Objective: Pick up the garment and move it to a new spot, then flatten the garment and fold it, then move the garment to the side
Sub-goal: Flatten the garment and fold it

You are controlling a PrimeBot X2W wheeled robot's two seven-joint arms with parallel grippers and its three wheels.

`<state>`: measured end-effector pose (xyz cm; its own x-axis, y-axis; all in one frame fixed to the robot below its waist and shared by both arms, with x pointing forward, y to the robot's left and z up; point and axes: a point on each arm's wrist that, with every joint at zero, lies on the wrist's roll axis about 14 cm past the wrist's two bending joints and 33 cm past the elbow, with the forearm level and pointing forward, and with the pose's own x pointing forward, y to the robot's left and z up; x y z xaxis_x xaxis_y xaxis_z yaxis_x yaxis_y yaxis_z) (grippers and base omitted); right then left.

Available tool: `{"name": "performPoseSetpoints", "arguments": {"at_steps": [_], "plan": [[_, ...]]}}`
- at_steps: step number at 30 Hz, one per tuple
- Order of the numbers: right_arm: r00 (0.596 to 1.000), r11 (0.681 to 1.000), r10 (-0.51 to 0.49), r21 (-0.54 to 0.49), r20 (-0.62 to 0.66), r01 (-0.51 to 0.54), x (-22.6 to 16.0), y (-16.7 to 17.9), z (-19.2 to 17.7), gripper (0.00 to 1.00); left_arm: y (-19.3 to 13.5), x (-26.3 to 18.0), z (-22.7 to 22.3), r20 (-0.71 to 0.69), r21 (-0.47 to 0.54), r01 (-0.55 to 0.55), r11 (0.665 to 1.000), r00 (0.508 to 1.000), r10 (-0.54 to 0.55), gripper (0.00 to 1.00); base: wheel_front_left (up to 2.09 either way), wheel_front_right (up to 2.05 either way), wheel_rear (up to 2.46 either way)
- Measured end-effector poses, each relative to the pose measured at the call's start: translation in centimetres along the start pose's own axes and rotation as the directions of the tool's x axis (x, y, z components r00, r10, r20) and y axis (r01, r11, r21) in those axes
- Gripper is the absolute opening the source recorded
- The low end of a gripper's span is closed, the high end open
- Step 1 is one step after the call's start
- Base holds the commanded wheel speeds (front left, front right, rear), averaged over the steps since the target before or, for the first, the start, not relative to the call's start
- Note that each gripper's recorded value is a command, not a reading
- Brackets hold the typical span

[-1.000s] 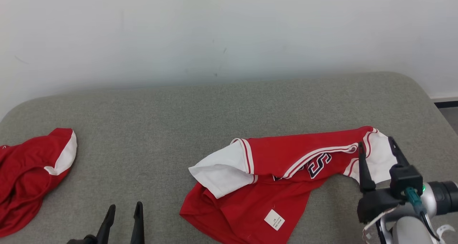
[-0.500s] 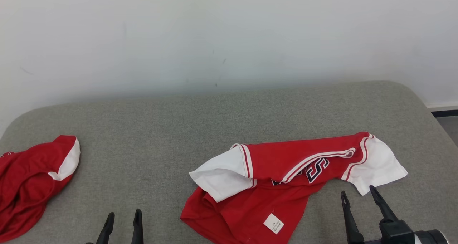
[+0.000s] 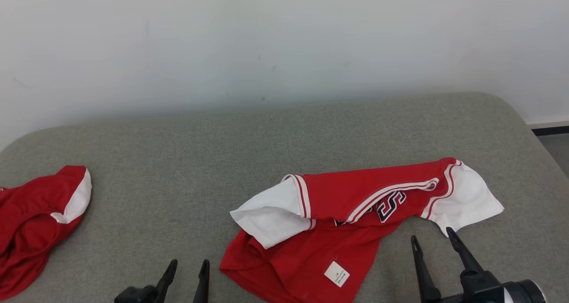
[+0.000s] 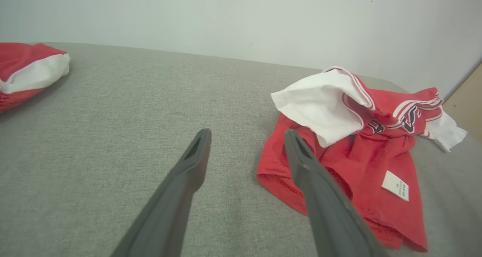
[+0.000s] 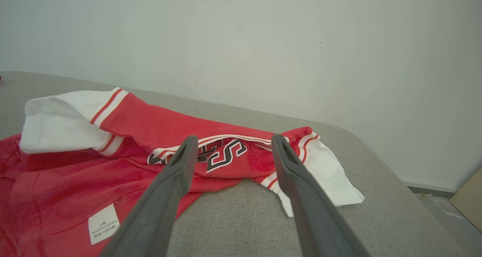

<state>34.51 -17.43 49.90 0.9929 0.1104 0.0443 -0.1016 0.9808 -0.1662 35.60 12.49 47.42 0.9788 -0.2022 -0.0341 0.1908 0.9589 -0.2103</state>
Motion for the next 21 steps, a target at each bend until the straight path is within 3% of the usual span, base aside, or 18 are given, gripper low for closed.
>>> {"name": "performPoseSetpoints", "arguments": {"at_steps": [8, 20, 21], "plan": [[0.998, 0.999, 0.05, 0.014, -0.043, -0.049, 0.0, 1.7, -1.3, 1.0, -2.7, 3.3, -4.1, -0.217, 0.041, 0.126, 0.991, 0.969, -0.114, 1.0, 0.0, 0.0, 0.0], [0.995, 0.999, 0.027, 0.026, -0.097, -0.025, -0.1, 1.1, -2.9, 1.0, -3.1, 6.5, -8.6, -0.412, 0.074, 0.167, 0.983, 0.903, -0.122, 1.0, 0.0, 0.0, 0.0], [0.995, 0.999, 0.026, 0.026, -0.101, -0.023, -0.1, 1.1, -3.1, 1.0, -3.1, 6.8, -8.6, -0.409, 0.076, 0.164, 0.984, 0.905, -0.119, 0.7, 0.0, 0.0, 0.0]]}}
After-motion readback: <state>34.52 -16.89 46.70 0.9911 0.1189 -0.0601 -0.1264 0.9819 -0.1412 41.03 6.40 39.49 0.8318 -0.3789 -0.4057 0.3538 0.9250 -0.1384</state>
